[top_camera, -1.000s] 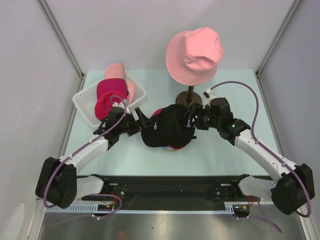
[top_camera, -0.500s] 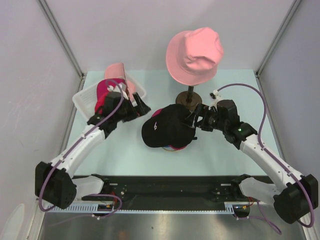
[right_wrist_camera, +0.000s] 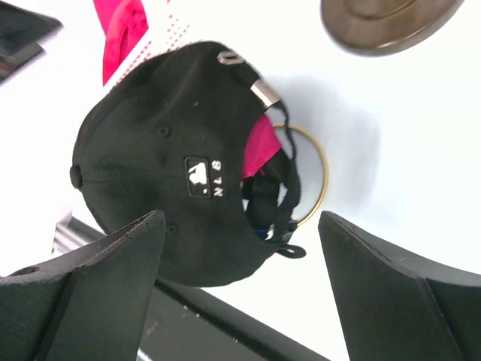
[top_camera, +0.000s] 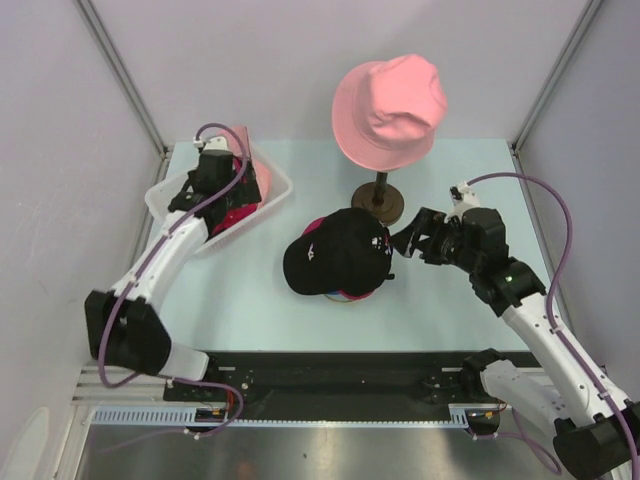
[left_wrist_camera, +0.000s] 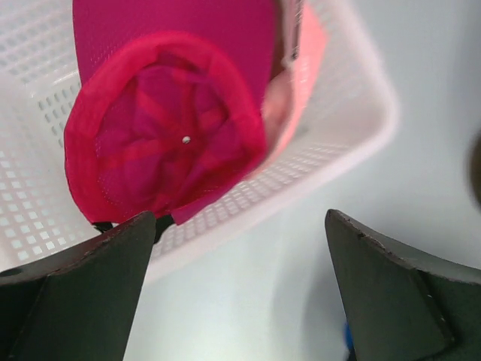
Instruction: Stack the hats
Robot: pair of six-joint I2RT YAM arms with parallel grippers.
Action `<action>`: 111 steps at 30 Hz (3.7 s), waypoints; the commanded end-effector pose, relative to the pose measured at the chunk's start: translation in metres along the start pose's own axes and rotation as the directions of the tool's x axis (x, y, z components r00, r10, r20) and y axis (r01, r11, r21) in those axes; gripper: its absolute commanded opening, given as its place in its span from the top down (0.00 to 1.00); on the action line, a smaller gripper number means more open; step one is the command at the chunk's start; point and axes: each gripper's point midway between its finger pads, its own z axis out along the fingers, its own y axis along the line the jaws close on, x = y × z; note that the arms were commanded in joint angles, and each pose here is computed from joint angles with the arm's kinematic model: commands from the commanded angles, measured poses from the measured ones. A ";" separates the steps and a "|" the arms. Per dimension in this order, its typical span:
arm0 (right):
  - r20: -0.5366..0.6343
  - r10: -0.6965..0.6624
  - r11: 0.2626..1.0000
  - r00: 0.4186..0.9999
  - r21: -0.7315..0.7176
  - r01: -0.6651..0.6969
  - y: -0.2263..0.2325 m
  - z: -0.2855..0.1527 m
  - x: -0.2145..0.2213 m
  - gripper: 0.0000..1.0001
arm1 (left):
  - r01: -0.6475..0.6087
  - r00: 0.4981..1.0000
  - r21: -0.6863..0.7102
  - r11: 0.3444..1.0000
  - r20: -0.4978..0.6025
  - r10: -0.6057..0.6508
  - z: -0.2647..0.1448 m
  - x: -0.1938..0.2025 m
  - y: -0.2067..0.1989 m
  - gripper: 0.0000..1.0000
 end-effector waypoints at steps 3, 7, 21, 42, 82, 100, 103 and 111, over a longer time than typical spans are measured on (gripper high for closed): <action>0.064 -0.023 0.999 0.998 0.039 0.021 -0.003 -0.006 -0.026 0.11 | -0.094 0.994 -0.140 0.986 -0.060 0.087 0.047 0.001 0.027 0.00; 0.071 -0.016 0.999 0.997 0.053 0.012 -0.006 -0.005 -0.031 0.11 | -0.095 0.995 -0.165 0.982 -0.055 0.087 0.071 -0.007 0.031 0.03; 0.097 -0.005 0.996 0.995 0.084 -0.003 -0.013 0.003 -0.052 0.11 | -0.157 0.973 -0.163 0.974 -0.197 0.124 0.156 0.019 0.022 0.13; 0.099 -0.001 0.998 0.995 0.056 -0.005 -0.014 0.012 -0.057 0.12 | -0.117 0.985 -0.169 0.979 -0.146 0.093 0.145 0.004 0.042 0.89; 0.240 0.082 0.916 0.967 -0.400 0.022 0.173 0.000 -0.078 0.15 | 0.163 0.834 0.725 0.670 0.262 -0.486 -0.215 -0.144 -0.079 1.00; 0.433 0.109 0.909 0.895 -0.408 0.086 0.191 -0.038 -0.121 0.15 | 0.099 0.892 0.962 0.256 0.028 -0.451 -0.291 -0.102 -0.169 1.00; 0.431 0.129 0.898 0.893 -0.434 0.079 0.193 -0.041 -0.123 0.16 | 0.081 0.903 0.966 0.244 0.033 -0.429 -0.296 -0.097 -0.172 1.00; 0.400 0.136 0.868 0.906 -0.489 0.085 0.204 -0.039 -0.126 0.17 | 0.051 0.915 0.974 0.220 0.043 -0.402 -0.303 -0.091 -0.178 1.00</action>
